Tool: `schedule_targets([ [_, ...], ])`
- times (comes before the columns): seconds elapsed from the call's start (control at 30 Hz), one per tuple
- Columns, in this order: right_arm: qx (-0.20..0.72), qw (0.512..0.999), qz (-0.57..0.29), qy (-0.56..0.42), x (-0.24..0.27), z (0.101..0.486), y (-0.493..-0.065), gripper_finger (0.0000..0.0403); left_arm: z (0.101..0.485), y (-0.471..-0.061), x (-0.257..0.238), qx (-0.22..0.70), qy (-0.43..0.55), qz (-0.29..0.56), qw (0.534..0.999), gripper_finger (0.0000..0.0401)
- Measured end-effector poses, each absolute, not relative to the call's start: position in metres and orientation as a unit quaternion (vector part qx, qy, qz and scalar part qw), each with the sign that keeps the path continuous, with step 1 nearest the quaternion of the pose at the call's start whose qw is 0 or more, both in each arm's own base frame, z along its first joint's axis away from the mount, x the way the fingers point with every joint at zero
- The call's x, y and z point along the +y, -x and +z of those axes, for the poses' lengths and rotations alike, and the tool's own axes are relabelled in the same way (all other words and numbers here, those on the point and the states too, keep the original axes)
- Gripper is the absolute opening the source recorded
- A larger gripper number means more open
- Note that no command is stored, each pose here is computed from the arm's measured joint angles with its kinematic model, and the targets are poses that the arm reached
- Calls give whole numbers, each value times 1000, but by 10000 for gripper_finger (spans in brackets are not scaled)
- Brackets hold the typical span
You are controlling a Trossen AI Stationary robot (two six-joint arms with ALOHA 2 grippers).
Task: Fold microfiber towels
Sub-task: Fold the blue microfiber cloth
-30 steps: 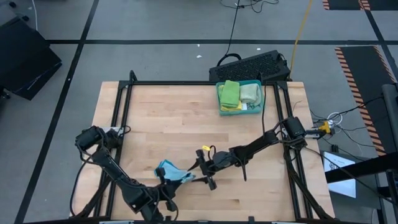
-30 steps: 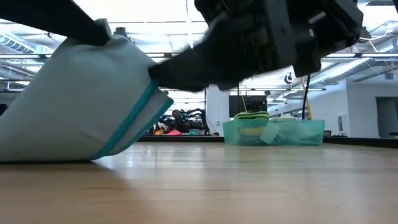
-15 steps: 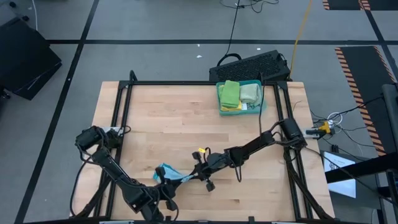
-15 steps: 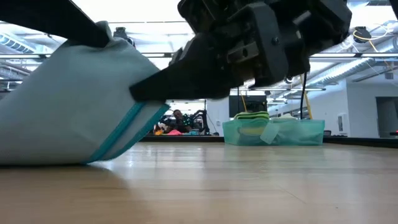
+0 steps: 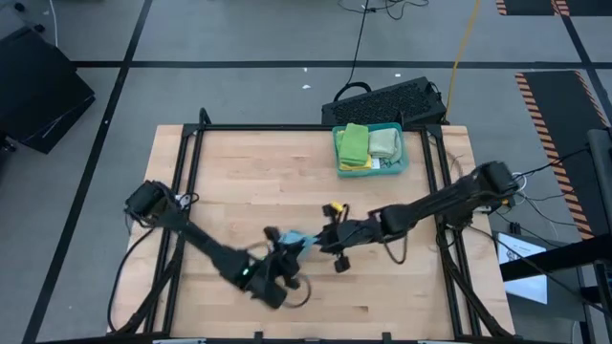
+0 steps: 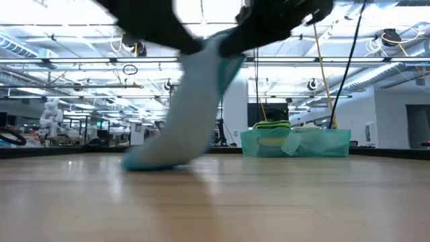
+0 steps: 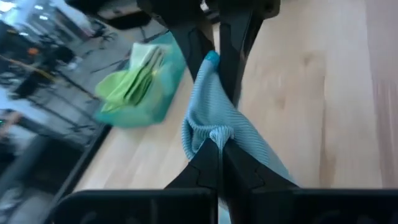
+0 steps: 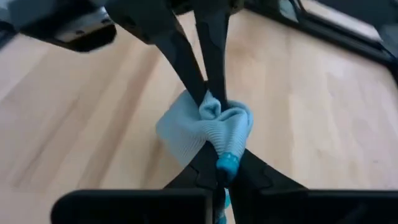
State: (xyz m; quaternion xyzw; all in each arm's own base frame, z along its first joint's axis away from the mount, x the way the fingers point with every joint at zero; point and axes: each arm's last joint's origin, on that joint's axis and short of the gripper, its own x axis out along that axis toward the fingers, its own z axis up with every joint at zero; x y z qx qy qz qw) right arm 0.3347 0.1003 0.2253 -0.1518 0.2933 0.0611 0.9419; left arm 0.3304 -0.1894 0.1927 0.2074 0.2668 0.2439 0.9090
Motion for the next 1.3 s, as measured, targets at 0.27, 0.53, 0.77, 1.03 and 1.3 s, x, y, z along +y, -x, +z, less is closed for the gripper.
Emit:
schedule_targets([
  [0.27,349,929,-6,120,87,264,-286,11,242,-365,-128,234,-188,169,939,6],
  [0.53,358,927,-87,65,92,270,-267,11,248,-384,-89,219,-164,108,956,5],
  [0.77,376,913,-115,111,80,261,-276,11,243,-379,-98,234,-170,140,947,4],
  [1.03,385,897,-155,153,35,269,-280,11,246,-388,-50,240,-179,213,930,7],
  [1.3,402,902,-115,108,37,256,-274,10,249,-383,-64,248,-133,114,953,7],
])
